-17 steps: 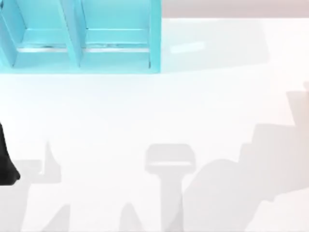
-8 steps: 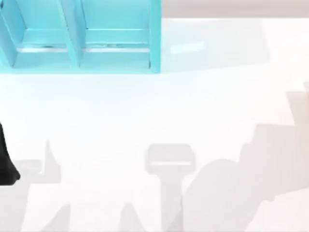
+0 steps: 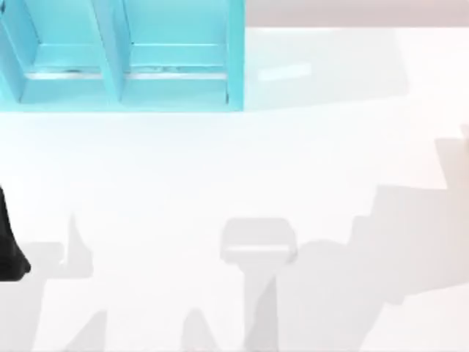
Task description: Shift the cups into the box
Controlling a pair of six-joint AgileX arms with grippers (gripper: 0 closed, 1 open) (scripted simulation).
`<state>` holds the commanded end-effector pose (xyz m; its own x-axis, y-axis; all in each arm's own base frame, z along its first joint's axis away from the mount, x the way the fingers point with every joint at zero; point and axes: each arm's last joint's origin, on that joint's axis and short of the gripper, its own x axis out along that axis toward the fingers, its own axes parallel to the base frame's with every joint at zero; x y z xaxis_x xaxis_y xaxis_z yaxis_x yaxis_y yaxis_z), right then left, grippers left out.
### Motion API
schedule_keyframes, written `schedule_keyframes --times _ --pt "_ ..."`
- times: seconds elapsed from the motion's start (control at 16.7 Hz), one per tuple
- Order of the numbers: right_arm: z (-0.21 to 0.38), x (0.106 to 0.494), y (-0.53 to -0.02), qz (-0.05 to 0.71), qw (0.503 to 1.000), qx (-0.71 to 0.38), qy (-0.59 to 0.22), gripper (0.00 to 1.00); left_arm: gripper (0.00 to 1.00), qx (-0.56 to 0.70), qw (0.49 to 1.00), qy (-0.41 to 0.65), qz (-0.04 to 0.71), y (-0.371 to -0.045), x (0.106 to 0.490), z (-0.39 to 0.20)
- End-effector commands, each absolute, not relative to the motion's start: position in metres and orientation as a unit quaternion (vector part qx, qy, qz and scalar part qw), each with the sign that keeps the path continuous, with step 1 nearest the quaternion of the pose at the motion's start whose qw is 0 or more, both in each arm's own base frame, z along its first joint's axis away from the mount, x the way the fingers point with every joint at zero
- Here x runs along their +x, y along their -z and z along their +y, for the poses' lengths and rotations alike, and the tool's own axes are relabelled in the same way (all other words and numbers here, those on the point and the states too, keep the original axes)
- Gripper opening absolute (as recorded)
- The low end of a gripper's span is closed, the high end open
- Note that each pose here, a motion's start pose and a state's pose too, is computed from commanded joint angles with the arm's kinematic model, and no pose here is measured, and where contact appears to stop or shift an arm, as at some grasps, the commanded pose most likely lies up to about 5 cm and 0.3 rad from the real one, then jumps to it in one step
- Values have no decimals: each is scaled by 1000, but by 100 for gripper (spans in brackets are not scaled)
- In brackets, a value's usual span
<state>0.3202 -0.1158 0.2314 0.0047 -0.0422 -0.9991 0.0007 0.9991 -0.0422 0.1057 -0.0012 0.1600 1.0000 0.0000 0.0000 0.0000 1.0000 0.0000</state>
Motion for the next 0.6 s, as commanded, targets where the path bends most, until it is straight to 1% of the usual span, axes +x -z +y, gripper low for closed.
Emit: schedule_keyframes --times 0.42,0.6 --pt "-116 319 -306 704 709 -15 17 100 100 0 1000 0 0 -160 106 -1" --pt "-115 317 -315 704 710 -16 18 100 100 0 1000 0 0 -160 106 -1"
